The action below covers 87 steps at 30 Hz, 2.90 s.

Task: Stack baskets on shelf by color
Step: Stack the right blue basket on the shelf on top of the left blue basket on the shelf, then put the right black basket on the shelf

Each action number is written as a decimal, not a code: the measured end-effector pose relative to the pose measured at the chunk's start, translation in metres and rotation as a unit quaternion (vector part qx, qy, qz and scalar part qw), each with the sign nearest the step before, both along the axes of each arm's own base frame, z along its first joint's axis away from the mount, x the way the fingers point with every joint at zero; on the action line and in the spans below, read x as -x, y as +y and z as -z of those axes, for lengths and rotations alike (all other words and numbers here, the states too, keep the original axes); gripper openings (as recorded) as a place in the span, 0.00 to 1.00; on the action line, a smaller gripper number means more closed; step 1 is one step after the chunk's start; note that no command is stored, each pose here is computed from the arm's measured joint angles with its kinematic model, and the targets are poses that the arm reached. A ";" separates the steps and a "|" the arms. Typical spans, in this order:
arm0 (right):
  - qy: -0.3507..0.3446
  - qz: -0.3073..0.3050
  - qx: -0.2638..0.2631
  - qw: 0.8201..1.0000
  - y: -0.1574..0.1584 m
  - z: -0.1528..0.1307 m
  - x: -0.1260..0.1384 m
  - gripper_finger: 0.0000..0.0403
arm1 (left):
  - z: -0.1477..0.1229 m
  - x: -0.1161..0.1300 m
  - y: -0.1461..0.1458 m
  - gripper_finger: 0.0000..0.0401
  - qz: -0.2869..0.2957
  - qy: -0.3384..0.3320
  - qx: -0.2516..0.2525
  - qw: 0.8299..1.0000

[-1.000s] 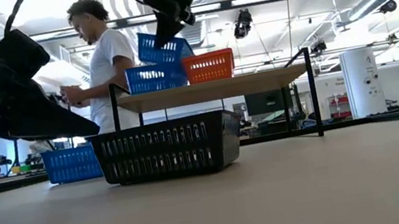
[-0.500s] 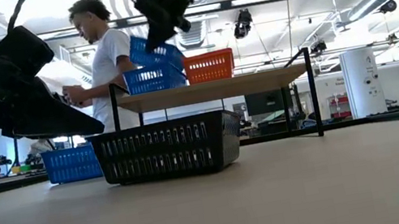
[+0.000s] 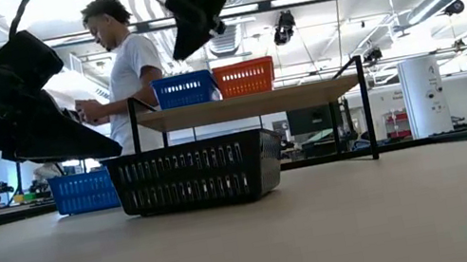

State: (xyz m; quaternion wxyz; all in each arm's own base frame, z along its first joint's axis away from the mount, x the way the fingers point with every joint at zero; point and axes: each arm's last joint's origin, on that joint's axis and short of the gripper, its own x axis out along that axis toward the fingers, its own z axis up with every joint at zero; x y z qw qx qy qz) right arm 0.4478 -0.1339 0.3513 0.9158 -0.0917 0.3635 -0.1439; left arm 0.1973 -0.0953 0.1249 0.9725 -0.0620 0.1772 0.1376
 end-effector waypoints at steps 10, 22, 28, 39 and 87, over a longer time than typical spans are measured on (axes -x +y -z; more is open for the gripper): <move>0.102 -0.093 -0.034 0.990 0.104 0.024 0.034 0.34 | 0.002 0.001 0.001 0.36 0.001 0.004 -0.004 1.000; 0.111 -0.088 -0.141 0.980 0.270 0.096 0.142 0.22 | 0.005 0.004 0.002 0.36 0.001 0.010 -0.009 1.000; 0.120 -0.060 -0.240 0.961 0.326 0.100 0.192 0.18 | 0.005 0.004 0.003 0.36 0.001 0.010 -0.008 1.000; 0.222 0.025 -0.289 0.931 0.377 0.128 0.264 0.34 | 0.005 0.004 0.003 0.36 -0.002 0.009 -0.005 1.000; 0.123 -0.055 -0.023 0.991 0.013 0.032 0.180 0.02 | -0.007 -0.003 -0.001 0.36 -0.007 -0.038 0.028 0.999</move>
